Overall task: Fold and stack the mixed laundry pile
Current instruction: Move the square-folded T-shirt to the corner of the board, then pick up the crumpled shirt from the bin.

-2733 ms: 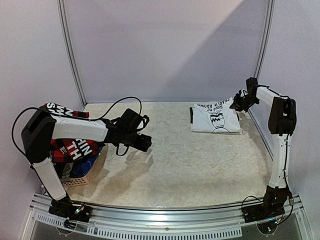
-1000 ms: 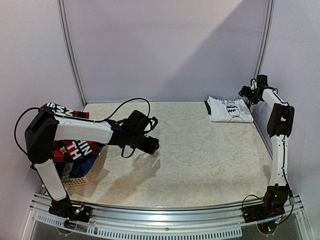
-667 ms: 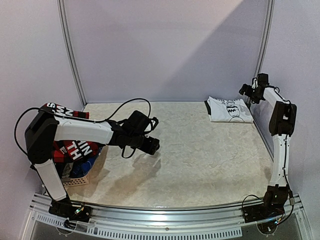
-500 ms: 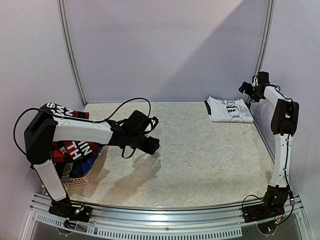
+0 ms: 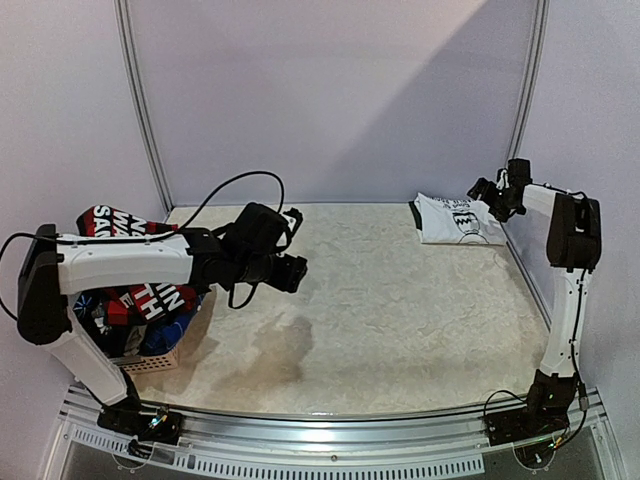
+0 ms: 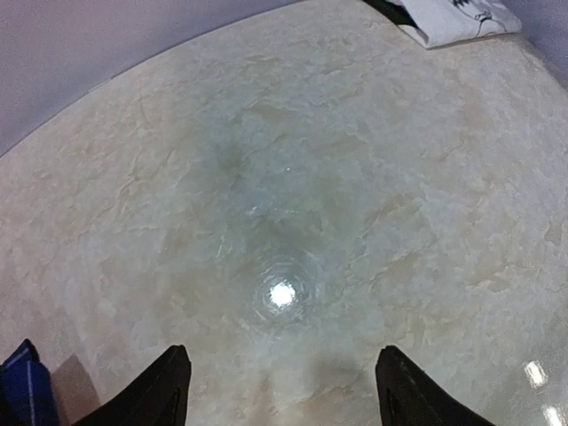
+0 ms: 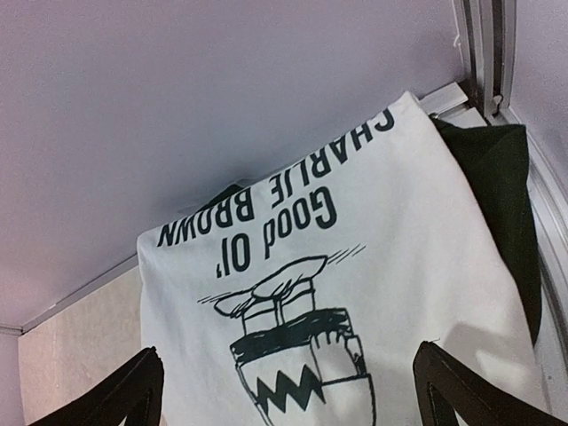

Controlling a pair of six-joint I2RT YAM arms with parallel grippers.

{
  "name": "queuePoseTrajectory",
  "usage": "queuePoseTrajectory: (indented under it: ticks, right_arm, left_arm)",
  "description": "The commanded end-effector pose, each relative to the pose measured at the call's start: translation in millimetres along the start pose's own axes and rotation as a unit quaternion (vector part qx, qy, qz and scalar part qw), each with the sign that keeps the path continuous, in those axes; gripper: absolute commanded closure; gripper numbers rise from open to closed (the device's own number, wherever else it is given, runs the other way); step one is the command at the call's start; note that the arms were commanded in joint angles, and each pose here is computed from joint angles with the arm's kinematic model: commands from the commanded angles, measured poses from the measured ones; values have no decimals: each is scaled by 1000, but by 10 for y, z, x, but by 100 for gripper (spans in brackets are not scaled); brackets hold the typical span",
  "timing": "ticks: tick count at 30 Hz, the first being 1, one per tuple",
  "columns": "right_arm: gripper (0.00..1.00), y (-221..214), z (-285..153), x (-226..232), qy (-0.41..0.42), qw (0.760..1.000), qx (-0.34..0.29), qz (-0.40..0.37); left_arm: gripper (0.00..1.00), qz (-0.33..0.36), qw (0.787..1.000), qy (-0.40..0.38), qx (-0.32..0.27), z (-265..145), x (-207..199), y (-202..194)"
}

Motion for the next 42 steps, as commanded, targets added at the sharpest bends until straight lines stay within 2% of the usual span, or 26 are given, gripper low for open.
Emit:
queuePoseTrajectory:
  ticks: [1,8,12,15,19,21,28,35,37,42]
  right_arm:
    - [1,98,-301,402,46,998,-33,-3]
    - [1,-262,-401,605,59,998,-4,-13]
    - [1,-465,-504,745,66,997,9,-26]
    - [1,-542,-620,847,72,997,7,-38]
    - [1,-743,-660,1142,88,993,25,-68]
    - [1,-785,-662,1196,95,992,30,-74]
    - [1,-859,-723,1208,100,991,38,-81]
    - [1,-867,-846,1279,122,988,36,-87]
    - [1,-878,-868,1304,133,986,38,-89]
    - [1,-883,-903,1329,139,985,39,-94]
  left_arm:
    - [27,14,998,69,7,-334,160,-1]
    - [28,34,988,150,32,-734,393,-48]
    - [28,69,974,206,61,-883,487,-138]
    - [29,118,954,256,98,-1005,498,-222]
    - [30,213,919,315,108,-1086,424,-249]
    - [30,232,902,340,129,-1088,431,-279]
    - [29,262,872,375,173,-1086,479,-358]
    - [29,259,865,387,185,-1189,568,-381]
    - [26,250,867,390,184,-1231,617,-392]
    - [26,216,872,393,197,-1265,830,-478]
Point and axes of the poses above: each gripper's point midway between its finger pads, its own z axis out along the fingers, its own x axis along the line the jaws close on, y = z × x, the point moved 4 cm from there along -z, back along the fingers, and after that the axes turned 2 degrees about -z, right-handed, at the moved point
